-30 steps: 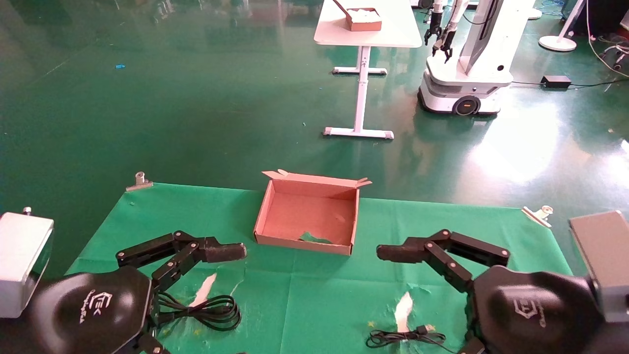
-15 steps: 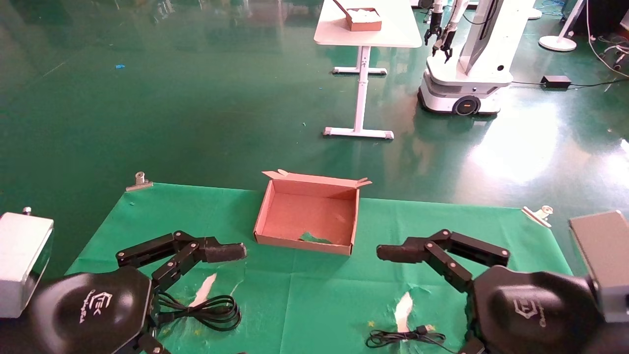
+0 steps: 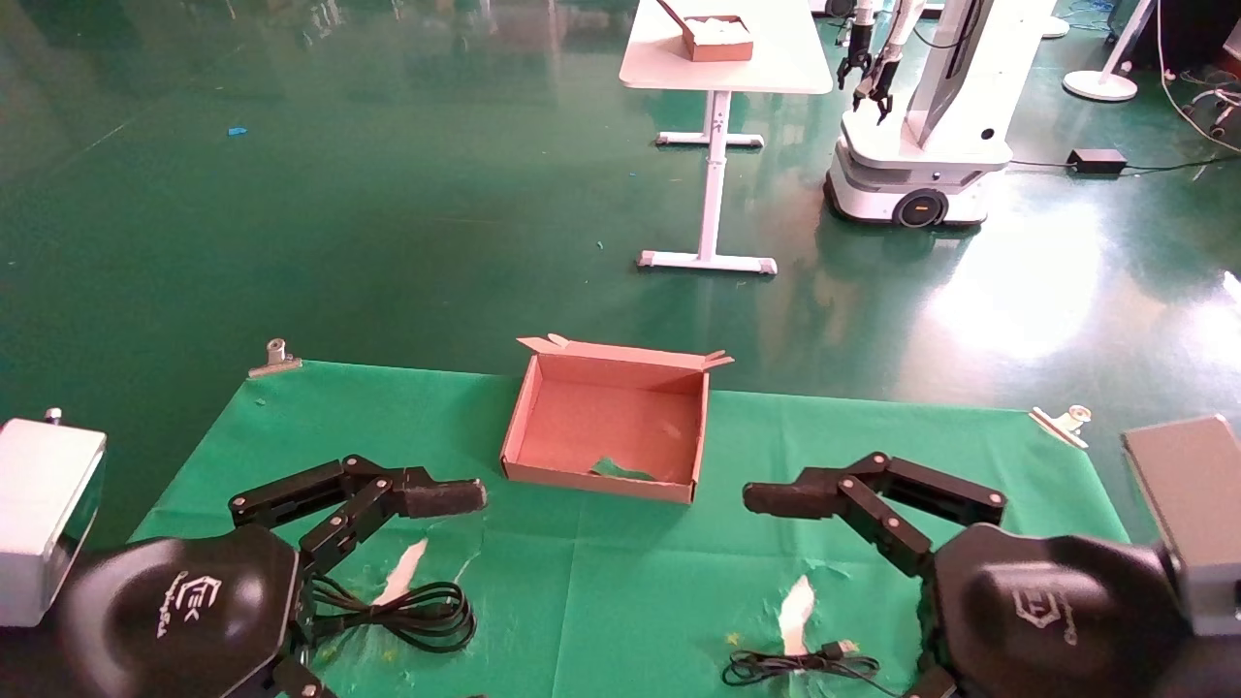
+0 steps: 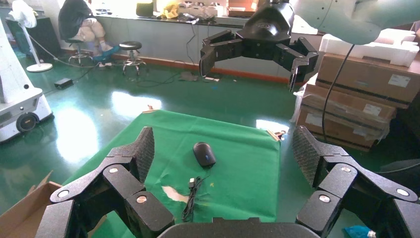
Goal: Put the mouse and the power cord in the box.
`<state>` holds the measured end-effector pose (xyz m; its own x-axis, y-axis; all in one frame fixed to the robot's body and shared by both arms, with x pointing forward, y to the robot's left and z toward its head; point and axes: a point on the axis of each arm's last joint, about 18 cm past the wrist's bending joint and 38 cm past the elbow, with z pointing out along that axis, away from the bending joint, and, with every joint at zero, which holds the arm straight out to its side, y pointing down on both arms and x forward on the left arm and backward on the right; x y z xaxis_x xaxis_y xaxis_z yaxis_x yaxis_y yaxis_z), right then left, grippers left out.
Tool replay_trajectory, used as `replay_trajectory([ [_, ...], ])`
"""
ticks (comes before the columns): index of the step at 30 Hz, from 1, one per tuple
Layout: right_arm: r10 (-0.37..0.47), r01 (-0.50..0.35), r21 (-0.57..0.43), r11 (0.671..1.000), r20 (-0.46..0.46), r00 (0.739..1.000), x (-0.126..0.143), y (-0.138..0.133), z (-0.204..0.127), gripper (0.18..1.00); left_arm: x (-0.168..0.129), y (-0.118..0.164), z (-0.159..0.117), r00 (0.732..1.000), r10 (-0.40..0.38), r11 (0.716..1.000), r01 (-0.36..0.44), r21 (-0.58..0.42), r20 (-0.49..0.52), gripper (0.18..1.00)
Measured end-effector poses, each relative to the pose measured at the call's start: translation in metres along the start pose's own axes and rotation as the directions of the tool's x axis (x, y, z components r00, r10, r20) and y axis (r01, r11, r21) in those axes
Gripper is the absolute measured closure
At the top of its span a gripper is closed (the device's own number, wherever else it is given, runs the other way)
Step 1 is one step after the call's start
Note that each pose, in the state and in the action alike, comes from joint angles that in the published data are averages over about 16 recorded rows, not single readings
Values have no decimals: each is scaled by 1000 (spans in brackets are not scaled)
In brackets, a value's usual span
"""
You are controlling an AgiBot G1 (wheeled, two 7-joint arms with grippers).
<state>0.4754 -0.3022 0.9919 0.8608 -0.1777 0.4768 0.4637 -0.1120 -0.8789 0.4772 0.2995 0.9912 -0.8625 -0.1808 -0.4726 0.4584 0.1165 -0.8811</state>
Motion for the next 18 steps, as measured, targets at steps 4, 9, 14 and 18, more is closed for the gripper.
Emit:
replay_trajectory([
  [4, 5, -5, -22, 1000, 0, 1000, -1, 5, 0, 178, 1, 2, 0, 1000, -3, 1000, 3, -11, -2, 184],
  [9, 13, -15, -109, 994, -15, 1000, 0, 21, -2, 178, 4, 15, 1, 1000, -20, 995, 18, -94, -15, 184],
  [14, 23, -34, -254, 967, -47, 999, 2, 47, -7, 178, 2, 40, 3, 999, -38, 962, 30, -273, -23, 184],
  [18, 22, -49, -378, 924, -77, 997, 5, 71, -12, 178, -4, 65, 3, 999, -42, 889, 29, -456, -19, 184],
])
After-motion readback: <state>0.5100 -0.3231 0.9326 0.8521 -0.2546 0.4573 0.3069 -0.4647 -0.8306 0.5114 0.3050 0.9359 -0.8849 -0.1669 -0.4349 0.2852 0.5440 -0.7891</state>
